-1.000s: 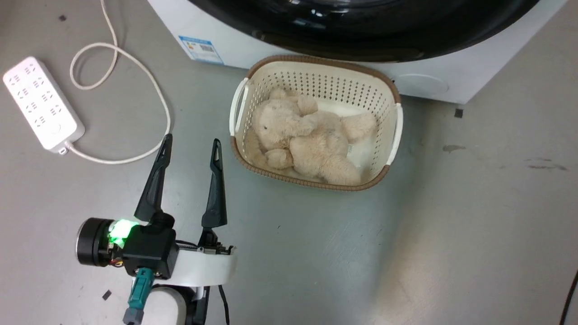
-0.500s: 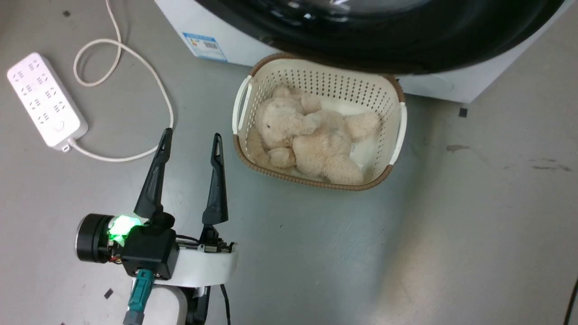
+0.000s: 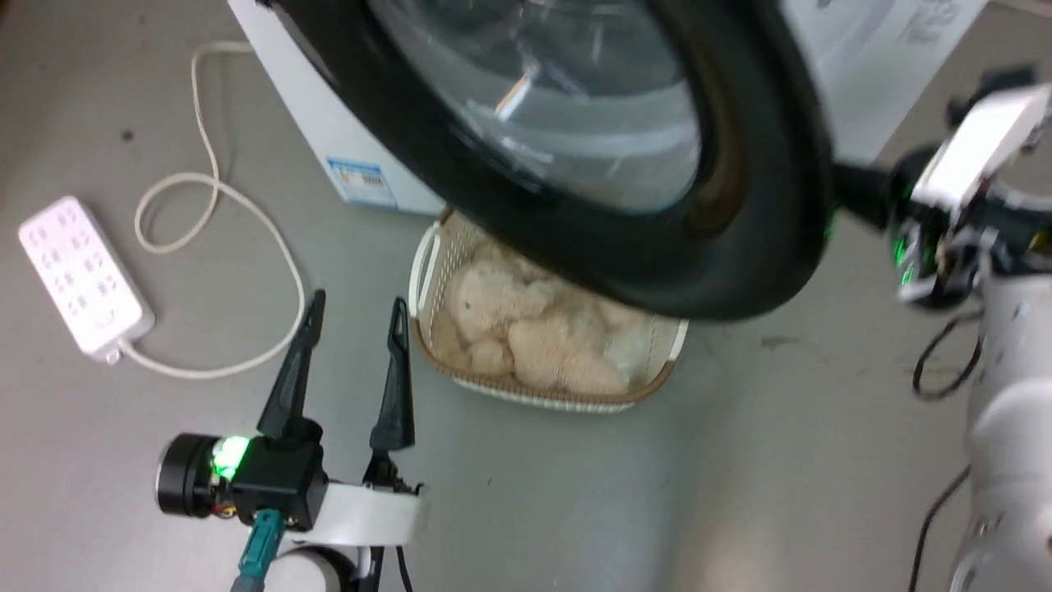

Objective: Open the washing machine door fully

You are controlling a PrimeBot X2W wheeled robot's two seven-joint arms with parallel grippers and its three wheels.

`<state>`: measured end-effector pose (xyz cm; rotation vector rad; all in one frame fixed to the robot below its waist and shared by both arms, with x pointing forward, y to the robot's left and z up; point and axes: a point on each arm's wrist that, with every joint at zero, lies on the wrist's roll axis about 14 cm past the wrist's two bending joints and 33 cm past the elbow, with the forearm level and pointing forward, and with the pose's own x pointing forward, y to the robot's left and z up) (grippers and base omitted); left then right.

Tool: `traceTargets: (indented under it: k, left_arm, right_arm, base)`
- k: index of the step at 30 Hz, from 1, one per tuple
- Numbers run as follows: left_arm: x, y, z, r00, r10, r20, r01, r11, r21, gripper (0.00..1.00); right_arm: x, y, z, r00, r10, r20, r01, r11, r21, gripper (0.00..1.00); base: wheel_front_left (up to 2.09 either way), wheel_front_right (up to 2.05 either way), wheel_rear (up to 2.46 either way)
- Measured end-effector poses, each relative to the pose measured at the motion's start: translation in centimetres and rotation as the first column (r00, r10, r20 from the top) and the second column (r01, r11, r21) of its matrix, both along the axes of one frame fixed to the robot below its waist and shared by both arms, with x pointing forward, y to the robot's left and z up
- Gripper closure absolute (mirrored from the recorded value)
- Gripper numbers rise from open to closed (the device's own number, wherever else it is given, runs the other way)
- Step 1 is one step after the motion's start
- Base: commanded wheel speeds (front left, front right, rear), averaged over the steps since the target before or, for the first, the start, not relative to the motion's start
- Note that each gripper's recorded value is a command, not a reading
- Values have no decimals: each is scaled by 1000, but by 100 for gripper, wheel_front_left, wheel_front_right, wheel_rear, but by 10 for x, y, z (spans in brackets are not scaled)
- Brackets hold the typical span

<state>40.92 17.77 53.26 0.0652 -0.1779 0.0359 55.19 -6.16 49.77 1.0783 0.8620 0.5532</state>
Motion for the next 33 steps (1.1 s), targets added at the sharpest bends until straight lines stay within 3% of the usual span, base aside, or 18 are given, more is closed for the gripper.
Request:
traceTargets:
  k: [7,16,22,27,28,29,30,33]
  left_arm:
    - [-20,-5,9,999,-34,13,34,999,-22,0]
    - [-41,-8,11,999,-50,12,50,998,-35,0]
    - [-56,-6,9,999,-36,5,36,998,-55,0]
    - [-67,1,10,1000,-17,7,18,998,-55,0]
    - [-70,2,10,1000,-12,7,12,998,-56,0]
    - [-72,4,9,1000,-7,7,7,998,-56,0]
    - [-73,5,10,1000,-4,8,4,998,-55,0]
    - [-73,4,10,1000,-9,11,10,998,-55,0]
  right_arm:
    - [-53,21,7,990,138,1,-138,990,41,100]
    - [-122,94,11,928,371,32,-372,921,118,100]
    - [-162,130,7,892,450,39,-450,879,154,100]
    - [-181,143,6,884,465,39,-465,871,159,100]
    - [-182,143,8,889,456,44,-457,874,166,91]
    - [-181,143,10,897,439,50,-441,881,171,55]
    - [-177,142,12,908,414,59,-418,892,170,0]
    - [-159,128,20,945,303,120,-318,939,133,0]
  base:
    - [0,0,0]
    - [0,0,0]
    - [0,0,0]
    - [0,0,0]
    - [0,0,0]
    - [0,0,0]
    - [0,0,0]
    - [0,0,0]
